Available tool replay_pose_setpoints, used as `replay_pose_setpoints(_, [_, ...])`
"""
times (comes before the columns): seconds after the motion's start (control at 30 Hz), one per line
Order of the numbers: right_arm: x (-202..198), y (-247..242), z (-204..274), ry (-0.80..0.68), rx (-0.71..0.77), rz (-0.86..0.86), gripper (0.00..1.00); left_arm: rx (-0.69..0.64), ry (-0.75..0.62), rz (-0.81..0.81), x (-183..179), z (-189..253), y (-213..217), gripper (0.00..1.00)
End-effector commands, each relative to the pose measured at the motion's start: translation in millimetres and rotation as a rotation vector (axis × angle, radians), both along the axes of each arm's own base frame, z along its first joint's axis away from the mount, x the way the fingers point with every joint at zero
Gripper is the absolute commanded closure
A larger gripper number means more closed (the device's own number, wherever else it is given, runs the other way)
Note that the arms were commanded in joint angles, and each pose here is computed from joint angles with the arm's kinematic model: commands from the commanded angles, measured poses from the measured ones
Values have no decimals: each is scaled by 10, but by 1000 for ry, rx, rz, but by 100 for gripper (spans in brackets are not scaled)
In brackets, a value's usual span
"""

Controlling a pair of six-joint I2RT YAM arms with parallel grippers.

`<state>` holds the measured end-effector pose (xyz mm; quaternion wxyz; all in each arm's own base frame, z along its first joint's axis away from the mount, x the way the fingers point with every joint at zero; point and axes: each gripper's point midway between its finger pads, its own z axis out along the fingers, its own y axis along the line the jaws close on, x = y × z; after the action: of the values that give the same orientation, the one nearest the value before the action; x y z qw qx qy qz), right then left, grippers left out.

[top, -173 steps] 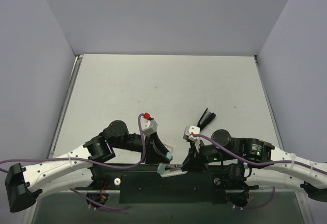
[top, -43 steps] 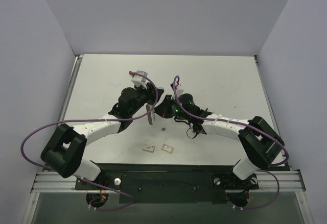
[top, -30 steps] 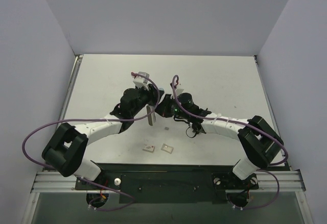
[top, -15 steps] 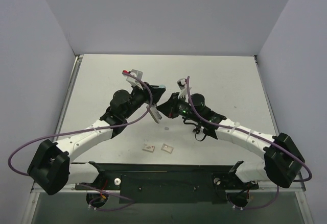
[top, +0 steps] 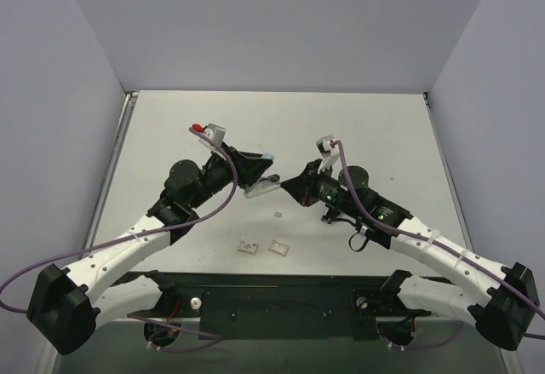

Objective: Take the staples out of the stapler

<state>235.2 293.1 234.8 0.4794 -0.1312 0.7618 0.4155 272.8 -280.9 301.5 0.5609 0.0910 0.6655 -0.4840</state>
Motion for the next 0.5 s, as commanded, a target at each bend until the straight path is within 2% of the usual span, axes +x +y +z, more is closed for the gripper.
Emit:
replay_pose_setpoints(0.0, [-112, -227, 68, -54, -67, -34, 100, -61, -31, -52, -214, 220, 33, 100])
replay_pose_setpoints(0.27, [-569, -261, 51, -64, -75, 12, 100, -112, -43, -44, -412, 364, 193, 100])
replay_pose_setpoints(0.47, [-789, -43, -81, -40, -24, 65, 100, -230, -39, -73, -632, 538, 305, 100])
